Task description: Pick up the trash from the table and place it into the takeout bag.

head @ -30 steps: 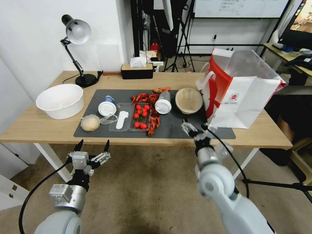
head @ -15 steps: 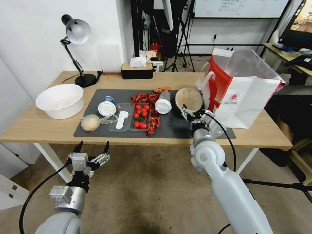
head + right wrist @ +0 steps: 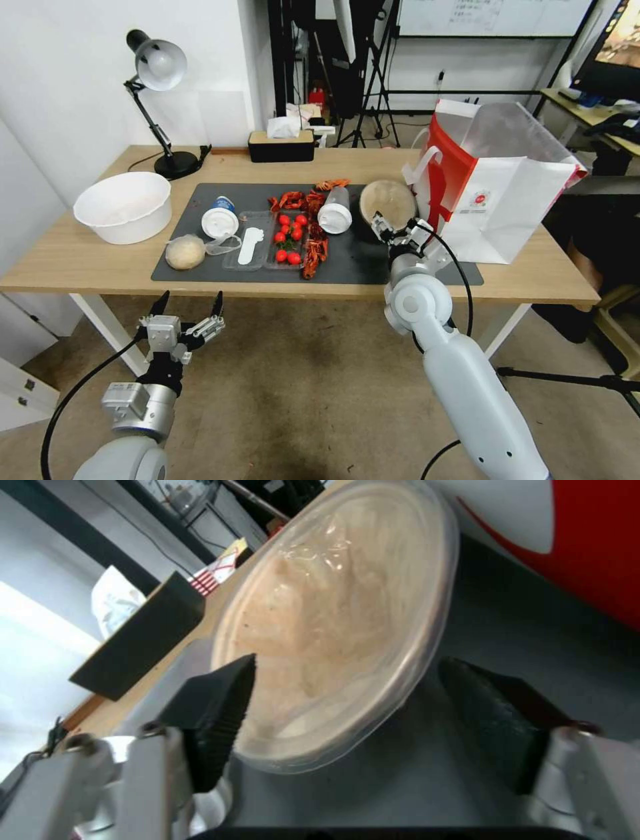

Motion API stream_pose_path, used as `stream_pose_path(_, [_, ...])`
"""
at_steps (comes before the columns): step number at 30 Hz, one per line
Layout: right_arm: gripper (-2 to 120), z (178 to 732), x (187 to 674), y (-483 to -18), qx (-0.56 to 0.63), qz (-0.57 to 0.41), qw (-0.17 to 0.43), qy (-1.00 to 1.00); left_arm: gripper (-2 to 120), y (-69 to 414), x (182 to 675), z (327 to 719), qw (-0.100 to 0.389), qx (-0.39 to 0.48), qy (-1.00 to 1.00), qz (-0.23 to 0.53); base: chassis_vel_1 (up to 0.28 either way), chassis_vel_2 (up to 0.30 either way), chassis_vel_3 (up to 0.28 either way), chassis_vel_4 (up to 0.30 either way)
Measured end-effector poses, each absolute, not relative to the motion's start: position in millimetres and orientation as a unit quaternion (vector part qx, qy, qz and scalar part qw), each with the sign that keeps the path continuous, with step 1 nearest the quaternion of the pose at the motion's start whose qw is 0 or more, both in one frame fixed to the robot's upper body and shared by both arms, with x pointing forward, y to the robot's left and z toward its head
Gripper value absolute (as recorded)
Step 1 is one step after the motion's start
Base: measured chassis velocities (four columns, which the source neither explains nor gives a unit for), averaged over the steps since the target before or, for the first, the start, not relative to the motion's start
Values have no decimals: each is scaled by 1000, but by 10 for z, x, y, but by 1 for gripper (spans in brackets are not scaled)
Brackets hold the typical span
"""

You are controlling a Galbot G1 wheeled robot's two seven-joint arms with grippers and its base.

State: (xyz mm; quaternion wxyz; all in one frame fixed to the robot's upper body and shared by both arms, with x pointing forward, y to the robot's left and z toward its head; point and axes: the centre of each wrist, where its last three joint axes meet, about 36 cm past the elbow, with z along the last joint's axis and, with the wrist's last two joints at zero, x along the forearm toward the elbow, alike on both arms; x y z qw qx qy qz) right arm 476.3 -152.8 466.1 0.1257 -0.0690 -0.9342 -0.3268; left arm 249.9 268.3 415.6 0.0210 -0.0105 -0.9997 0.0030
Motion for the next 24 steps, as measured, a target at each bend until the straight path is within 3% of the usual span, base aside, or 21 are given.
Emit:
stream_pose_path(12, [36, 4632, 4762, -1554, -85, -323, 137, -932, 100, 2664, 2483, 4138, 20, -12, -1000, 2, 0, 0, 0, 0])
stream_pose_path(16, [13, 4630, 4758, -1553, -90, -322, 138, -932, 100, 2661, 2467, 4131, 17, -12, -1000, 2, 0, 0, 0, 0])
stream_pose_path(20, [3, 4641, 4745, -1555, -91, -322, 137, -932, 100, 2656, 2460, 4134, 17, -14, -1000, 2, 0, 0, 0, 0])
stream_pose_path(24, [1, 4651, 4730, -1565, -93, -322, 135, -932, 100, 2654, 2458, 4135, 16, -14, -1000, 2, 0, 0, 0, 0])
